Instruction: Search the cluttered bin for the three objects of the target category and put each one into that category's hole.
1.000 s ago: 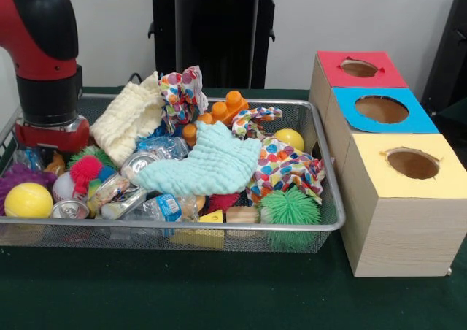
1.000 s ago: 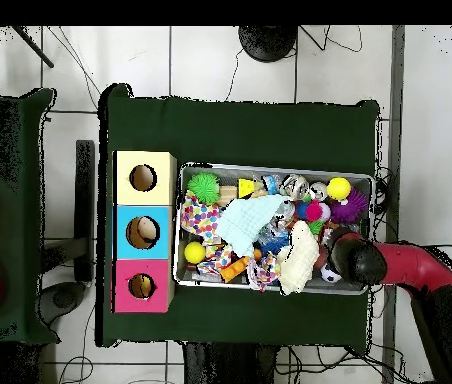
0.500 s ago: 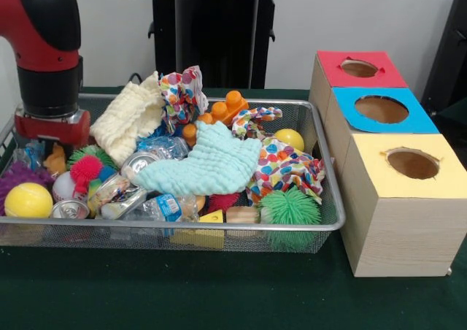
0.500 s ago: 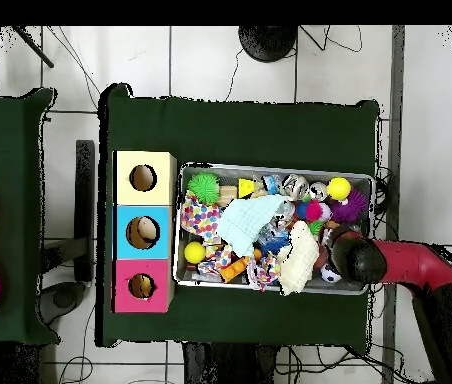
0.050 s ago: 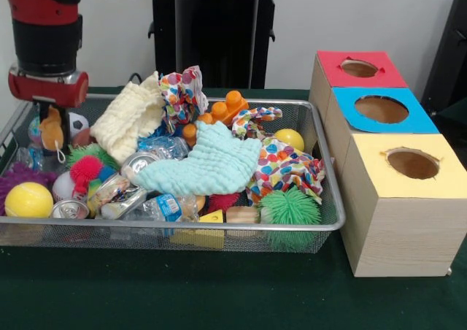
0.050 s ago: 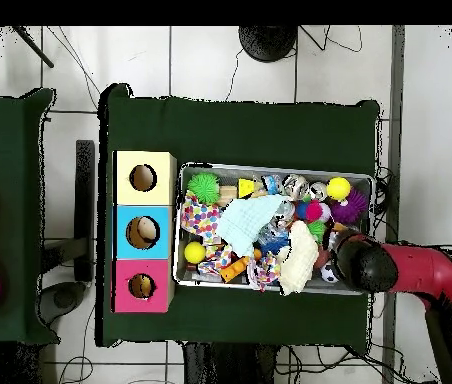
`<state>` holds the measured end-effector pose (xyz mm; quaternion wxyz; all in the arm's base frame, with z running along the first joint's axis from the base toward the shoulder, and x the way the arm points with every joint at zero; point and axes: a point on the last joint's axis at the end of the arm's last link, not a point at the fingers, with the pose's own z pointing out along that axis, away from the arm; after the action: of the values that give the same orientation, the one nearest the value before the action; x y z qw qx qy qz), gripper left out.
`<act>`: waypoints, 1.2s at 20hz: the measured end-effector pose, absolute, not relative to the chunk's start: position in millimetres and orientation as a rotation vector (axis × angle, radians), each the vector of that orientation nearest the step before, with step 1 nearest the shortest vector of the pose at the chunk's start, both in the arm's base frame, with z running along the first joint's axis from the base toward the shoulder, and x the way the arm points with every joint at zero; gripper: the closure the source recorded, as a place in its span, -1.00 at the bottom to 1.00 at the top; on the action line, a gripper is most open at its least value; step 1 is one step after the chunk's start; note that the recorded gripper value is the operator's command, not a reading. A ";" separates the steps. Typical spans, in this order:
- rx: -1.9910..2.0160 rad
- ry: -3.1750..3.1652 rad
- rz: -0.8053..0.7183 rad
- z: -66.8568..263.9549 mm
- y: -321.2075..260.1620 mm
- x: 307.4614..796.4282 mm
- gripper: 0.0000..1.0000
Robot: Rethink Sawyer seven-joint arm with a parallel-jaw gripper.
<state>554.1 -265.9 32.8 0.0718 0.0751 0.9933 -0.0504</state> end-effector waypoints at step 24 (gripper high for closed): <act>0.148 3.074 -0.122 99.5 -134.5 528.8 1.00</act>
<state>528.8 -134.5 99.5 0.0308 0.0481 0.9976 -0.0397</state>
